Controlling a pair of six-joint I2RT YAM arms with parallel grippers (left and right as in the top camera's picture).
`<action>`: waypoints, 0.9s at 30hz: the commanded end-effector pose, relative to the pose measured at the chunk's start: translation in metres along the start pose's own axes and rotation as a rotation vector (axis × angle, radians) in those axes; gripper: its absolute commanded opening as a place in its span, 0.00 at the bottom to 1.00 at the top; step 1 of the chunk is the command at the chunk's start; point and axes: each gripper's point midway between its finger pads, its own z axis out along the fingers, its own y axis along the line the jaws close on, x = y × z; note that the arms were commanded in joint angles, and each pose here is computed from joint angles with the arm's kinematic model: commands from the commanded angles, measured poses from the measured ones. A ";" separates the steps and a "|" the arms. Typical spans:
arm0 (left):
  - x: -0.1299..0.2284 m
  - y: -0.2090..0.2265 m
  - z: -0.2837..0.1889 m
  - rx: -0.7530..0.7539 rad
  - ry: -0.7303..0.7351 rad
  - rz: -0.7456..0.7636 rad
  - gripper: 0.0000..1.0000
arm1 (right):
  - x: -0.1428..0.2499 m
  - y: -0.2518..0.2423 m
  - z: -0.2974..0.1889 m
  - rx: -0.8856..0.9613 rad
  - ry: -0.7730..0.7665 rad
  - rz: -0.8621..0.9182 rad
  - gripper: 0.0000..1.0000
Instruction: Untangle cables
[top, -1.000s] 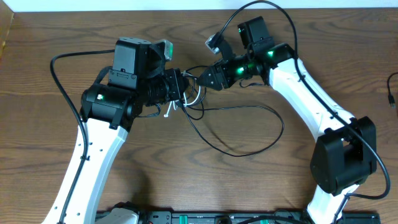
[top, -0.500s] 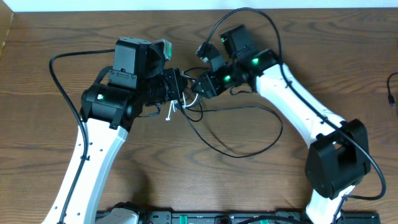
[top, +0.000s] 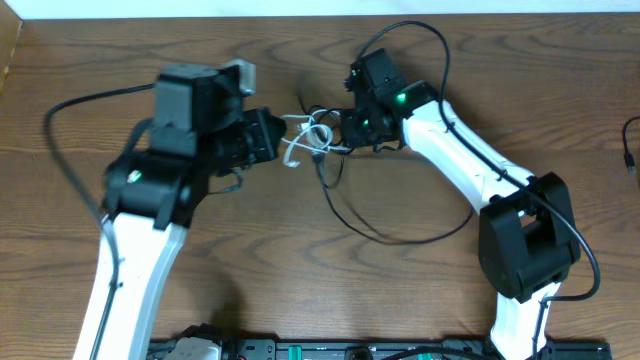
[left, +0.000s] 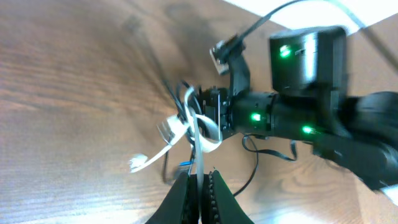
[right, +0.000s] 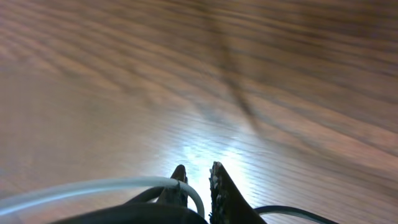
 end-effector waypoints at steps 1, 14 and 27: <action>-0.022 0.000 -0.045 -0.004 -0.148 -0.001 0.07 | -0.012 -0.046 -0.003 0.121 -0.024 0.077 0.06; -0.017 0.083 -0.070 -0.250 -0.146 -0.155 0.07 | -0.005 -0.057 -0.016 -0.118 0.059 -0.105 0.10; 0.015 0.062 0.014 -0.154 0.151 0.071 0.16 | -0.002 -0.007 -0.009 -0.212 0.043 -0.219 0.77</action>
